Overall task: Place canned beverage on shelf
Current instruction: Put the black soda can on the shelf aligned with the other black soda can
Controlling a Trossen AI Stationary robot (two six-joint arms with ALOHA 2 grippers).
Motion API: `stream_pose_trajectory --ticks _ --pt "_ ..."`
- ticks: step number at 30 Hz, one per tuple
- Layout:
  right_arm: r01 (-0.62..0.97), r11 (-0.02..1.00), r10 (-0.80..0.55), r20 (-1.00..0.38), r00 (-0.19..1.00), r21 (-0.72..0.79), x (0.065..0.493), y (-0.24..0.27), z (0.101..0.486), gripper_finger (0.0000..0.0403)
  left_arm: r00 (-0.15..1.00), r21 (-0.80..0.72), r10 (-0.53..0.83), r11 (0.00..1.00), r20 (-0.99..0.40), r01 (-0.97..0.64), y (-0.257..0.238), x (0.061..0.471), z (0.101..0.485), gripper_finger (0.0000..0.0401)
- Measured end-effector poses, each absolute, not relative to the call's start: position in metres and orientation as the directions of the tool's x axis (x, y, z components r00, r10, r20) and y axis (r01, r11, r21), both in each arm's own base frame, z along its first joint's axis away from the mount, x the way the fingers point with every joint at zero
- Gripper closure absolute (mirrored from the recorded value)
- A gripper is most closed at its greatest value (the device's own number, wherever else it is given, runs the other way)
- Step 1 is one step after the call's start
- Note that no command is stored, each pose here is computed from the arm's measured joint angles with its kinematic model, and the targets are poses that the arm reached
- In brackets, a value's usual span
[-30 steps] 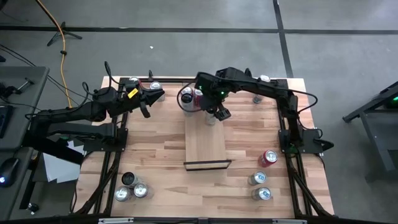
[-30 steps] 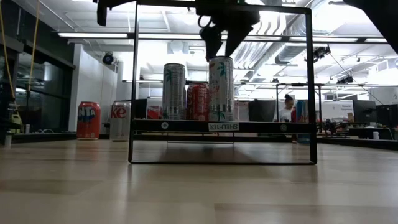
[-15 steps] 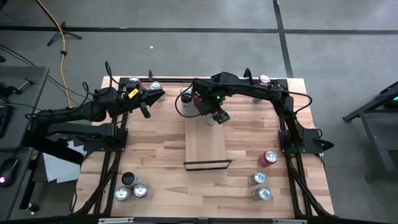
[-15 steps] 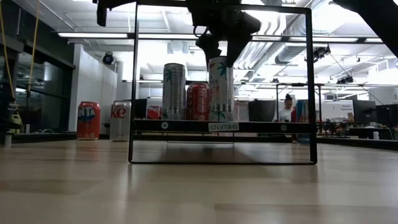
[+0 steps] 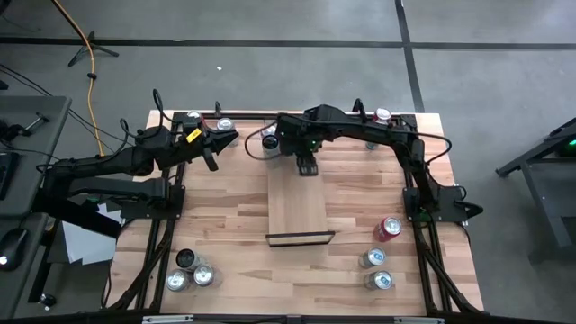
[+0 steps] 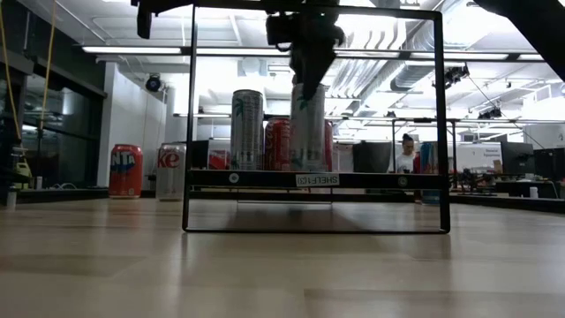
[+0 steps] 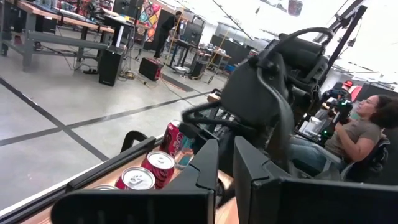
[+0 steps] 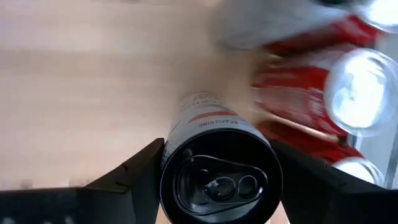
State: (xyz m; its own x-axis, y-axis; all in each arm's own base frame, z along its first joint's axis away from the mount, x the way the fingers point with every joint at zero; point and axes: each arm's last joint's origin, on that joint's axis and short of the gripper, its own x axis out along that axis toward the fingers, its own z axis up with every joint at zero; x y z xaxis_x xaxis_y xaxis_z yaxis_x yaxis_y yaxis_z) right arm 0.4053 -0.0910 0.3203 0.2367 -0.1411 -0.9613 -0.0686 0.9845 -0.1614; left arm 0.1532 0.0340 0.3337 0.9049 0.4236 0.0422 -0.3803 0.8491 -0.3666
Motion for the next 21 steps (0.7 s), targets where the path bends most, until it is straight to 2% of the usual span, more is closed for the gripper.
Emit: stream_pose_trajectory --ticks 5,13,21 --pt "0.05 0.983 -0.183 -0.956 0.23 -0.176 0.4035 -0.1014 0.3205 0.0146 0.905 -0.367 0.424 0.849 0.042 -0.381 0.034 0.1532 0.3337 0.0398" --pt "-0.011 0.99 -0.132 -0.961 0.245 -0.138 0.4036 -0.1015 0.3205 0.0142 0.905 -0.368 0.424 0.849 0.042 -0.38 0.034 0.1532 0.3337 0.0398" --pt "-0.026 0.989 -0.136 -0.957 0.257 -0.147 0.4048 -0.1014 0.321 0.0128 0.905 -0.368 0.424 0.848 0.042 -0.38 0.034 0.1532 0.3337 0.0398"
